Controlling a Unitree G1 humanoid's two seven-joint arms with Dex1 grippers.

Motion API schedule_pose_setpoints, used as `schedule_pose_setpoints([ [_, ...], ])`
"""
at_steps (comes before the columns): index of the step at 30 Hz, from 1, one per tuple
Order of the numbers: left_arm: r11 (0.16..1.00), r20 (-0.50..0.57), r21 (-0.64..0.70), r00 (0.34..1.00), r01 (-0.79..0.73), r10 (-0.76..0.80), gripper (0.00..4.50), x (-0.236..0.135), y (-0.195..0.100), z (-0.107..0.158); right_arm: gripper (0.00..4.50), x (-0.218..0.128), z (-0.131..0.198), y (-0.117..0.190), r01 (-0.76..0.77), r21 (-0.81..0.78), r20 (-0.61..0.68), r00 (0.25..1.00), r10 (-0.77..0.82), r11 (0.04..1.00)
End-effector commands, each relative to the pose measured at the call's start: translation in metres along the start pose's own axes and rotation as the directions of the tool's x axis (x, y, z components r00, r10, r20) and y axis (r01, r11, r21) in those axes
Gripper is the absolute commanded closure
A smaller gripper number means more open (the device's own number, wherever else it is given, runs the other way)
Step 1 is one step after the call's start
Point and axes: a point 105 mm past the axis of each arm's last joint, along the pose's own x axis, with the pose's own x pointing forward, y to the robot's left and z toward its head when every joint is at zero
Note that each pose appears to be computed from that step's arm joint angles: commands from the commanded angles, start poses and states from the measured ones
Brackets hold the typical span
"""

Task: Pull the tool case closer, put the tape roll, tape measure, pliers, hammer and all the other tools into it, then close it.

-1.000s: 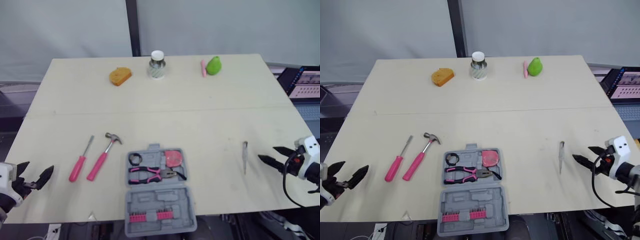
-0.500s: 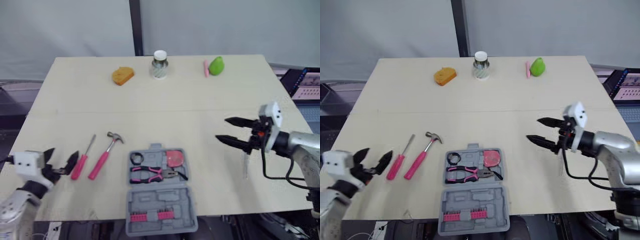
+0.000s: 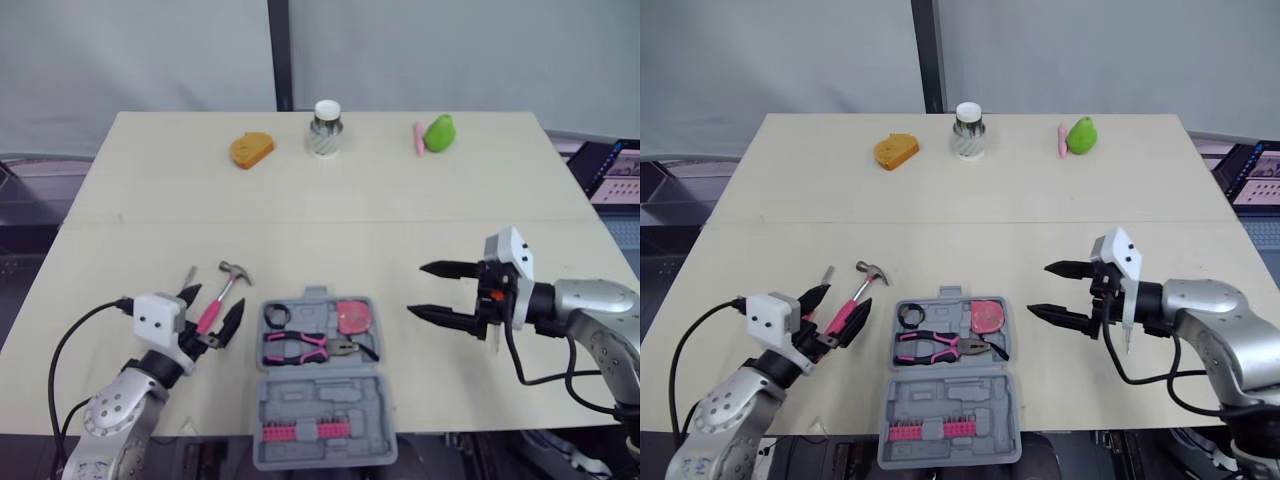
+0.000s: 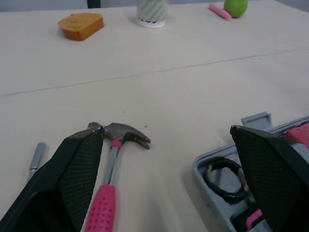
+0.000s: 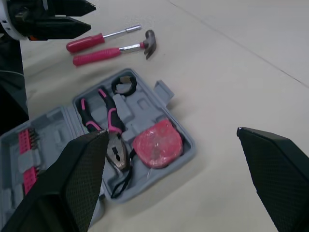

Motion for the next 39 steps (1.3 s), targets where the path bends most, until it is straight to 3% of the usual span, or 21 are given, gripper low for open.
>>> schedule_pose_setpoints([
  [1,0.991,0.041,0.074,0.992,0.113,-0.116,0.0,-0.001,-0.013,0.014,0.03,-0.024,0.001,-0.019,0.139,-0.026,0.017,0.99,-0.138,0.99],
  [3,0.944,0.023,0.126,0.95,0.306,-0.311,0.0,0.001,-0.033,0.017,0.03,-0.04,-0.012,-0.028,0.297,0.054,0.055,0.952,-0.3,0.953],
  [6,0.812,-0.022,0.189,0.829,0.552,-0.559,0.0,0.005,-0.058,0.021,0.03,-0.052,-0.039,-0.025,0.506,0.093,0.013,0.86,-0.509,0.857],
  [9,0.672,-0.045,0.229,0.697,0.704,-0.715,0.0,0.015,-0.072,0.027,0.03,-0.06,-0.056,-0.027,0.722,0.152,-0.02,0.685,-0.728,0.675],
  [13,0.515,-0.063,0.276,0.55,0.812,-0.833,0.0,0.032,-0.088,0.033,0.03,-0.065,-0.081,-0.021,0.869,0.205,-0.08,0.474,-0.877,0.451],
  [16,0.465,-0.061,0.302,0.504,0.832,-0.862,0.0,0.045,-0.092,0.037,0.03,-0.066,-0.091,-0.016,0.903,0.224,-0.102,0.397,-0.912,0.367],
  [18,0.494,-0.048,0.302,0.531,0.815,-0.846,0.0,0.055,-0.086,0.04,0.03,-0.058,-0.082,-0.008,0.882,0.214,-0.056,0.441,-0.896,0.421],
  [22,0.667,-0.042,0.221,0.69,0.711,-0.722,0.0,0.064,-0.049,0.038,0.03,-0.041,-0.058,0.01,0.747,0.144,0.043,0.65,-0.759,0.648],
  [27,0.8,-0.17,0.118,0.806,0.588,-0.567,0.0,0.034,0.002,0.018,0.03,-0.01,-0.042,0.041,0.39,0.066,0.022,0.92,-0.392,0.918],
  [29,0.837,-0.231,0.073,0.826,0.542,-0.514,0.0,0.013,0.019,0.011,0.03,0.0,-0.04,0.053,0.237,0.032,-0.026,0.971,-0.236,0.971],
  [31,0.857,-0.299,0.015,0.82,0.514,-0.487,0.0,-0.007,0.027,0.001,0.54,0.008,-0.04,0.06,0.122,-0.013,-0.085,0.989,-0.123,0.992],
  [33,0.86,-0.365,-0.024,0.796,0.51,-0.483,0.56,-0.026,0.028,-0.01,1.24,0.017,-0.045,0.063,0.04,-0.044,-0.149,0.988,-0.047,0.998],
  [35,0.849,-0.423,-0.075,0.754,0.524,-0.503,1.38,-0.041,0.022,-0.023,2.3,0.027,-0.054,0.065,-0.028,-0.074,-0.218,0.976,0.012,0.997],
  [39,0.832,-0.499,-0.137,0.688,0.537,-0.527,3.45,-0.058,0.003,-0.048,4.38,0.043,-0.075,0.06,-0.091,-0.099,-0.321,0.946,0.054,0.991],
])
